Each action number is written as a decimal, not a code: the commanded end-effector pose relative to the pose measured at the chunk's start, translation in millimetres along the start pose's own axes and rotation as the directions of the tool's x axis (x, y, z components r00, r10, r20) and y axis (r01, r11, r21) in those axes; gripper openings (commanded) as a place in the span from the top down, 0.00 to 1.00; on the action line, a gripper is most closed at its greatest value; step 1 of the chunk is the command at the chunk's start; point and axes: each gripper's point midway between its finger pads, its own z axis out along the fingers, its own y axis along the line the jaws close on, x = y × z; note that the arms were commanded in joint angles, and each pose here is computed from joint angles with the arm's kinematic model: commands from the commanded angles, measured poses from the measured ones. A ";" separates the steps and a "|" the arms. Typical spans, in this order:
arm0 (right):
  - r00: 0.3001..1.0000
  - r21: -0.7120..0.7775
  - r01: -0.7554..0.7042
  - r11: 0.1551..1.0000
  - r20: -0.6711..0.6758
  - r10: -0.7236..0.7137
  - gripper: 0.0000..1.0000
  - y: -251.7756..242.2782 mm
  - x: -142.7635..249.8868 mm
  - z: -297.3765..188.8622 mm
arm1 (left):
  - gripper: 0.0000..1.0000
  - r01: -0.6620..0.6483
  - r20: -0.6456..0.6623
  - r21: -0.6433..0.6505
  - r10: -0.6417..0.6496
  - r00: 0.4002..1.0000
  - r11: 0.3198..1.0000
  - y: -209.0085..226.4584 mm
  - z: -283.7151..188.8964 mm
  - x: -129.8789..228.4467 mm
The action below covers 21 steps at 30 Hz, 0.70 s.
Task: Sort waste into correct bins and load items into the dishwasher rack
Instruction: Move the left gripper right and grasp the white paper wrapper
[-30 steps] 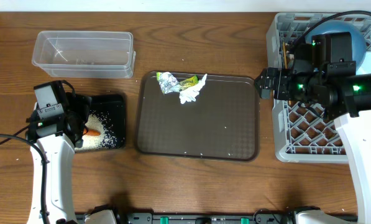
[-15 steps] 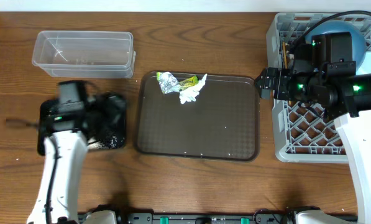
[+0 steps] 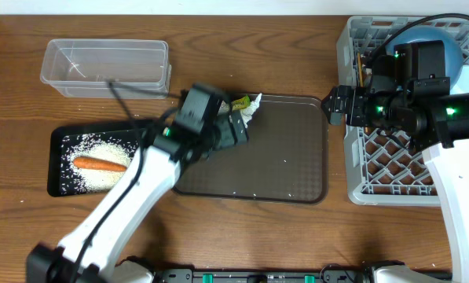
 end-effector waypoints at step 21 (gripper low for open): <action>1.000 -0.001 0.009 1.000 0.015 -0.009 0.01 2.7 0.0 -5.4 | 0.01 -0.288 -0.235 -0.262 0.228 0.945 0.921 10.4 131.4 -35.4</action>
